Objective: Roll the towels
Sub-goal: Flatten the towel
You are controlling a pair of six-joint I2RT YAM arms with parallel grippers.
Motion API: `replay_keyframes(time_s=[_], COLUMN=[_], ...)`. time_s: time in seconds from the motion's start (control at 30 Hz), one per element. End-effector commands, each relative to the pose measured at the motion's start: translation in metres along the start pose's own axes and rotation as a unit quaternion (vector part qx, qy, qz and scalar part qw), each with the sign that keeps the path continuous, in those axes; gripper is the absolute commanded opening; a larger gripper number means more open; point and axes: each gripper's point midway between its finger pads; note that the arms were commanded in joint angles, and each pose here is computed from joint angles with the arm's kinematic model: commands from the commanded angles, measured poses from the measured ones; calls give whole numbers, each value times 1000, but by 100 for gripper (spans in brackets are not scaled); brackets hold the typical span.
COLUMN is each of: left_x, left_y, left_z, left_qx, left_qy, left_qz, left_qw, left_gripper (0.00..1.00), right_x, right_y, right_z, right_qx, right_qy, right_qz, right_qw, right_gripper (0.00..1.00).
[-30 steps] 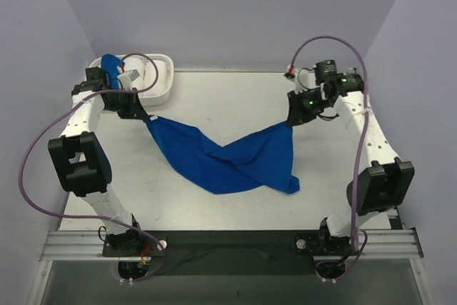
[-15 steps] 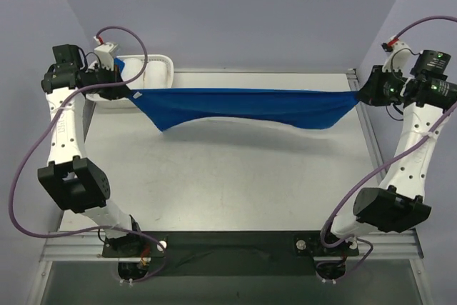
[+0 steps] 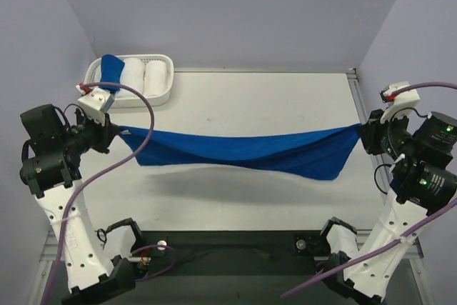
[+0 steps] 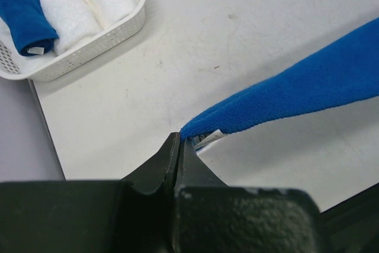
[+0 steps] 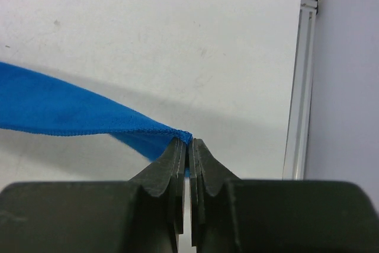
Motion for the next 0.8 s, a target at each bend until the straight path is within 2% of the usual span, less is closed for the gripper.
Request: replay_keyframes(time_s=[0.0, 0.13, 0.2, 0.27, 0.33, 0.37, 0.43, 0.47, 0.5, 0.63, 0.77], left_x=[-3, 10, 30, 60, 86, 105, 131, 150, 163, 204, 236], left_y=[16, 6, 13, 37, 56, 64, 98, 102, 121, 142, 154], left_z=[-5, 13, 27, 33, 24, 29, 14, 19, 9, 17, 29], left_qx=[-15, -53, -78, -98, -86, -79, -91, -85, -95, -92, -90], left_qy=[-1, -4, 0, 13, 25, 22, 31, 24, 29, 11, 3], left_qz=[21, 30, 45, 82, 122, 122, 157, 149, 167, 175, 183], left_qw=[1000, 998, 996, 992, 988, 989, 983, 985, 981, 980, 979], left_gripper=[0, 0, 0, 0, 0, 0, 0, 0, 0, 0, 0], right_x=[2, 25, 44, 72, 109, 123, 162, 174, 190, 239, 266], right_y=[3, 0, 8, 28, 60, 75, 114, 125, 136, 170, 176], right_z=[-9, -34, -42, -51, -52, -50, -44, -42, -41, -37, -47], right_qx=[-12, 21, 41, 66, 79, 83, 86, 87, 90, 92, 95], right_qy=[15, 18, 10, -6, -23, -28, -37, -40, -37, -43, -34], right_qz=[6, 34, 55, 98, 146, 166, 212, 225, 230, 272, 281], right_qw=[1000, 999, 998, 993, 986, 982, 973, 970, 968, 957, 954], right_gripper=[0, 0, 0, 0, 0, 0, 0, 0, 0, 0, 0])
Point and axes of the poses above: each gripper's point midway between its finger pads, its own x axis out along the fingers, its own z axis along the line the jaws close on, y = z × x, and after that the axes turned 3 degrees about x, right-handed
